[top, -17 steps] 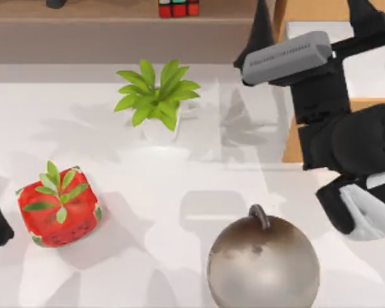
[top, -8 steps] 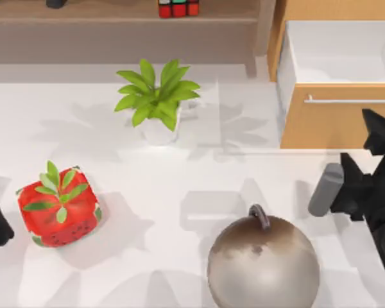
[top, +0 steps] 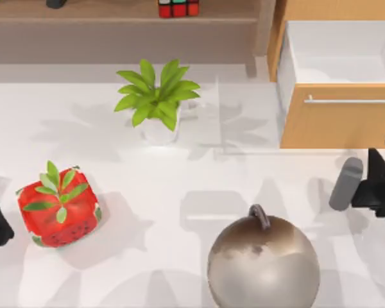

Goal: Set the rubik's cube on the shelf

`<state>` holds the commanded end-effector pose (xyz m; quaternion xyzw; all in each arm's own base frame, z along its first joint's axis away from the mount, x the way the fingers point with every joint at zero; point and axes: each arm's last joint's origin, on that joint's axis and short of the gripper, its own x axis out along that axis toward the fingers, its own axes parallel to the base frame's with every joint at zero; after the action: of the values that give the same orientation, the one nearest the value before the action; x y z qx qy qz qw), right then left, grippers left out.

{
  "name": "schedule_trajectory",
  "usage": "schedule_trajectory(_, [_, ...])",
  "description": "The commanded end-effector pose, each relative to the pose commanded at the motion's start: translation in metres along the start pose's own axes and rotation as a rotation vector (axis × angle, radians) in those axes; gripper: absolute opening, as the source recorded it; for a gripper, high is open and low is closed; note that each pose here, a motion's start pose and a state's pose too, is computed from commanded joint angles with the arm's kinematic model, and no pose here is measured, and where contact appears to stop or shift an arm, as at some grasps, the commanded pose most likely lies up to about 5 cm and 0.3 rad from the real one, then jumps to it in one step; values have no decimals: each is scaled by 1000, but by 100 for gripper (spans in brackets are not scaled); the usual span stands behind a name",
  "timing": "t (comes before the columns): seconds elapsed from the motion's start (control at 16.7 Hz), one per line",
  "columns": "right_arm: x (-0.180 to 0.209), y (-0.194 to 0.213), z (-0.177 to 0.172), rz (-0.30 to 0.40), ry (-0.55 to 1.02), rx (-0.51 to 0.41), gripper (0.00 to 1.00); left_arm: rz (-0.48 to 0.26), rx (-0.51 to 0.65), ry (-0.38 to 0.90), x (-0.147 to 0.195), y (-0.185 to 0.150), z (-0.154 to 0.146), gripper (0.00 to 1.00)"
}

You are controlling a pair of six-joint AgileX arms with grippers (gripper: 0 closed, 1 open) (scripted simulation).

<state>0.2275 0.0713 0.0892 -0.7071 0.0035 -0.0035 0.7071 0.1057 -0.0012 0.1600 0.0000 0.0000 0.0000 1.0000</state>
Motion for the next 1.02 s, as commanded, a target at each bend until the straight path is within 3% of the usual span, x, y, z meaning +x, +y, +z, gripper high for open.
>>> schedule_trajectory(0.06, [1,6,1,31,-3,-10,100,0,0,0,0,0,0,100])
schedule_trajectory(0.3, [8,1,1,-1,0,1,100,0,0,0,0,0,0,100])
schedule_trajectory(1.02, [25,0,0,0,0,0,100,0,0,0,0,0,0,100])
